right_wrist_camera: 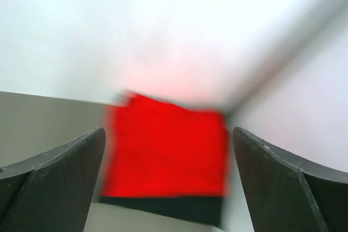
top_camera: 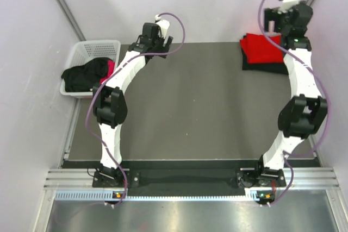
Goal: Fold and stack the t-shirts
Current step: Reset both grippers
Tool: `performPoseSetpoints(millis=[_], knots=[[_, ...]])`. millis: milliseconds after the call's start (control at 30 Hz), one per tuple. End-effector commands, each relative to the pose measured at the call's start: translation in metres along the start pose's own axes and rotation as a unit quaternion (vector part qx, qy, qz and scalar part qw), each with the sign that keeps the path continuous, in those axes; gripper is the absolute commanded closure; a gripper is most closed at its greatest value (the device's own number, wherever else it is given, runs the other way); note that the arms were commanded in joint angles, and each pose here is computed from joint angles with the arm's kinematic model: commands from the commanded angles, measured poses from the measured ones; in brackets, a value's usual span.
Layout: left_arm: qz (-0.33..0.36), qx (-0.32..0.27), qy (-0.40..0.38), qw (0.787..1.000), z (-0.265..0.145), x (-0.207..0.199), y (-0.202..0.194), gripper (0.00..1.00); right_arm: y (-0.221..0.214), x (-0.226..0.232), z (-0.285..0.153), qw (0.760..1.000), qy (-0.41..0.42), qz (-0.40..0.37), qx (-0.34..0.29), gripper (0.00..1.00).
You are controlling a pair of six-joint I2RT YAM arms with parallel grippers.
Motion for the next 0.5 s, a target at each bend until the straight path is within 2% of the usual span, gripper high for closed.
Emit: performPoseSetpoints(millis=[0, 33, 100, 167, 267, 367, 467], knots=[[-0.016, -0.016, 0.064, 0.998, -0.02, 0.018, 0.015, 0.09, -0.014, 0.115, -0.031, 0.974, 0.197, 0.076, 0.079, 0.0], [-0.023, -0.012, 0.056, 0.998, -0.022, 0.015, 0.013, 0.09, -0.022, 0.147, -0.037, 0.964, 0.228, 0.086, 0.103, 0.0], [-0.059, 0.01, 0.018, 0.998, -0.024, 0.005, 0.001, 0.08, -0.044, 0.17, -0.046, 0.953, 0.232, 0.127, 0.147, 0.0], [-0.086, 0.016, -0.041, 0.995, -0.03, -0.008, -0.005, 0.02, -0.043, 0.193, -0.062, 0.951, 0.228, 0.143, 0.15, 0.0], [-0.1, 0.025, -0.093, 0.99, -0.039, -0.018, -0.008, 0.02, -0.052, 0.21, -0.079, 0.954, 0.216, 0.131, 0.162, 0.0], [-0.092, 0.017, -0.085, 0.992, -0.049, -0.009, -0.001, 0.03, -0.051, 0.214, -0.088, 0.954, 0.215, 0.132, 0.16, 0.01], [-0.068, 0.018, -0.057, 0.996, -0.058, 0.018, -0.004, 0.06, -0.058, 0.217, -0.092, 0.954, 0.214, 0.125, 0.168, 0.0]])
Point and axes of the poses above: each gripper's point midway between its finger pads, its own z axis out along the fingers, its own x axis along the line the jaws close on, y = z × x, the point moved 6 cm from there along -z, back along the fingers, and after that the axes turned 5 degrees about z, right-handed, at the moved point
